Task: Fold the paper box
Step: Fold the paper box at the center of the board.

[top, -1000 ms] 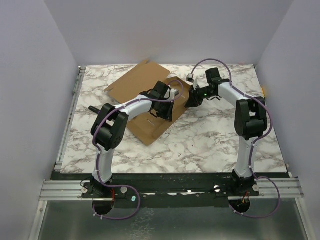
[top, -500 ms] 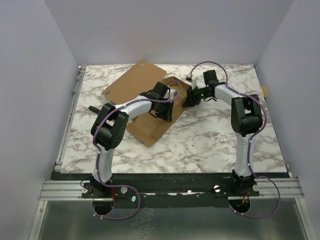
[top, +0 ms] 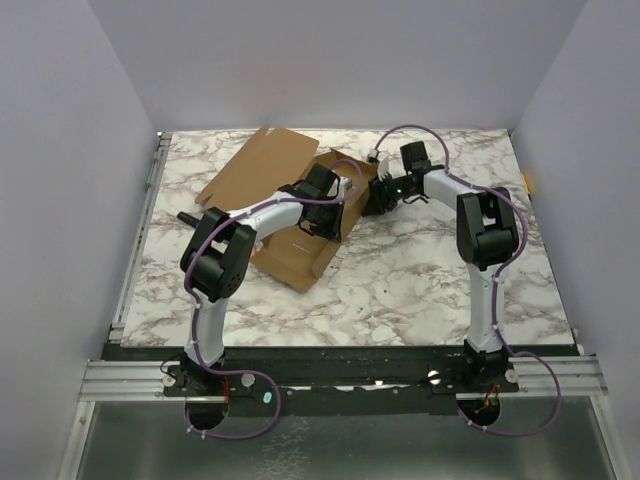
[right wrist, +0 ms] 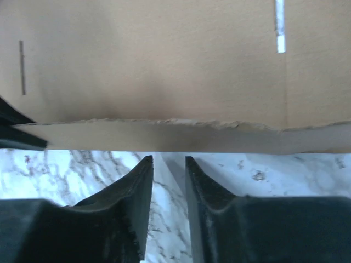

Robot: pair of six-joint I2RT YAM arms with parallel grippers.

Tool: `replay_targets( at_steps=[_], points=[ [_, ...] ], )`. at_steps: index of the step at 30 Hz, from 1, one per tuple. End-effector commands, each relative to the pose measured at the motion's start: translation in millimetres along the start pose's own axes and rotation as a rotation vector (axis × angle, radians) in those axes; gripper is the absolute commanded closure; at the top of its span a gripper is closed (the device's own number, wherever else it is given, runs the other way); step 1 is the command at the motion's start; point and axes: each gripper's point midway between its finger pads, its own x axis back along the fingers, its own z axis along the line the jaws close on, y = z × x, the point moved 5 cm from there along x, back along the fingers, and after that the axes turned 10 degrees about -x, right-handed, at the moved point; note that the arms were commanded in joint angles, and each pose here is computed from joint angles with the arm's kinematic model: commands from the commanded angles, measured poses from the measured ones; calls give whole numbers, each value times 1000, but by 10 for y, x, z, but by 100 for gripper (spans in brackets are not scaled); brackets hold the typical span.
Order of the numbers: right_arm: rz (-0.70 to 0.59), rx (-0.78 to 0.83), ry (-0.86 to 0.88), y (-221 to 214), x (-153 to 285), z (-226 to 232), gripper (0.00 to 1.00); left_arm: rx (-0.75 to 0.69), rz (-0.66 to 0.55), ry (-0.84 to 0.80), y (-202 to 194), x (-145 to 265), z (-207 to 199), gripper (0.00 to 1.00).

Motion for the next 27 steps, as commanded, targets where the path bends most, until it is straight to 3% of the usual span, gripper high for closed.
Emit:
replay_targets(
  at_steps=[1,10,14,20,27],
  points=[
    [-68,-43,91,123,266,228,62,50,-39,-11,16,148,71,98],
    [-324,-358,287,-125,965,504,14,164,-273,-279,301,465,-287,100],
    [-354,-464,343,-252,967,596,2,201,-353,-373,419,639,-453,100],
    [-409,-544,414,-133,1000,648,0,243,-417,-500,441,730,-677,100],
    [-438,-607,486,-3,964,627,0,232,-390,-567,364,572,-1001,100]
  ],
)
